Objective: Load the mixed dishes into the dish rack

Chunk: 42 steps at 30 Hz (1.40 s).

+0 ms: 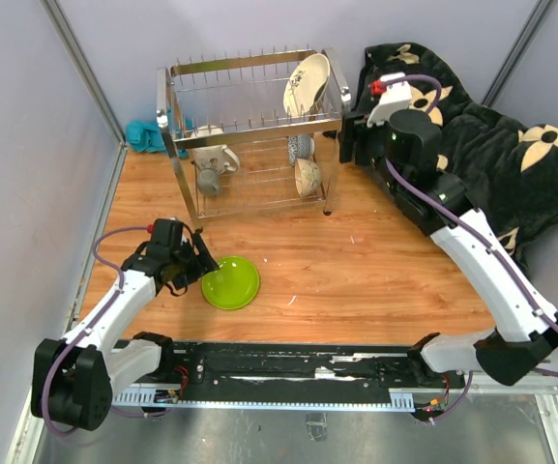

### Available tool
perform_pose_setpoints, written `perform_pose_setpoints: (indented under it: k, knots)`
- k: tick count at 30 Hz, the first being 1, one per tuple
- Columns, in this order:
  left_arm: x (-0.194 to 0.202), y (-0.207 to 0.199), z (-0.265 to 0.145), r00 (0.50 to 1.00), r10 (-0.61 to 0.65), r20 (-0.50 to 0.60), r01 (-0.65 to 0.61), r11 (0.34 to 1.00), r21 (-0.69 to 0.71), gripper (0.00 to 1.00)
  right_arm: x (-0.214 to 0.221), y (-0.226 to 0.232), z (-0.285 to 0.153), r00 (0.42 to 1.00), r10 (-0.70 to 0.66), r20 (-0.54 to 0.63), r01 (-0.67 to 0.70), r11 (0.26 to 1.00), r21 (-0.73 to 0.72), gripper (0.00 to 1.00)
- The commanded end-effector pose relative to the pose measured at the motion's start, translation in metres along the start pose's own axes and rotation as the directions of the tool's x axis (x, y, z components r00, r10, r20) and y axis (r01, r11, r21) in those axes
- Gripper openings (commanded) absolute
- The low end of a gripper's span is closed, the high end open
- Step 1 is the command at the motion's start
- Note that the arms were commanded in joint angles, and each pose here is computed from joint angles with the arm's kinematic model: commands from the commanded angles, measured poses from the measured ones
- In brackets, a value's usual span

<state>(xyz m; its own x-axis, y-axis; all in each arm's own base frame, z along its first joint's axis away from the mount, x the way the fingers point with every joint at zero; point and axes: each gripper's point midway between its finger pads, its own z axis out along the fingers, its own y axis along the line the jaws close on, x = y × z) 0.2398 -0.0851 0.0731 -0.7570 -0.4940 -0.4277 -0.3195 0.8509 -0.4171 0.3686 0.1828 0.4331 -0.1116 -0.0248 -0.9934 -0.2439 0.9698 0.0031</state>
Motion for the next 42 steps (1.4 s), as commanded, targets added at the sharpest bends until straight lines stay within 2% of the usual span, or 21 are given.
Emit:
perform_pose_setpoints:
  k: [1, 12, 16, 22, 28, 34, 39, 42]
  knots:
    - [0.009, 0.005, 0.007, 0.998, -0.056, -0.02, 0.056, 0.998, -0.004, 0.74, 0.034, 0.01, -0.019, 0.995, 0.051, -0.086, -0.059, 0.994, -0.096, 0.67]
    - [0.032, 0.03, 0.028, 0.99, -0.087, -0.112, 0.072, 0.988, -0.138, 0.74, 0.029, -0.009, -0.044, 0.995, 0.086, -0.05, -0.092, 0.989, -0.115, 0.68]
    - [0.042, 0.032, 0.038, 0.986, -0.086, -0.142, 0.065, 0.987, -0.147, 0.74, 0.029, -0.021, -0.052, 0.995, 0.09, -0.037, -0.093, 0.991, -0.093, 0.68]
    - [0.055, 0.017, 0.054, 0.983, -0.106, -0.152, 0.095, 0.992, -0.082, 0.6, 0.03, -0.031, -0.055, 0.995, 0.094, -0.042, -0.097, 0.992, -0.074, 0.69]
    - [0.063, 0.013, 0.07, 0.979, -0.128, -0.159, 0.123, 0.991, -0.043, 0.36, 0.037, -0.028, -0.051, 0.993, 0.091, -0.075, -0.097, 0.991, -0.091, 0.69]
    - [0.068, 0.005, 0.085, 0.975, -0.118, -0.19, 0.121, 0.993, 0.005, 0.18, 0.06, -0.021, -0.047, 0.984, 0.113, -0.138, -0.131, 0.983, -0.127, 0.69]
    - [0.078, -0.013, 0.095, 0.966, -0.075, -0.247, 0.108, 0.986, 0.124, 0.01, 0.08, -0.014, -0.047, 0.973, 0.125, -0.193, -0.159, 0.972, -0.173, 0.7]
    - [0.074, -0.034, 0.094, 0.966, -0.034, -0.258, 0.092, 0.972, 0.215, 0.01, 0.096, -0.006, -0.049, 0.959, 0.137, -0.25, -0.193, 0.957, -0.216, 0.72]
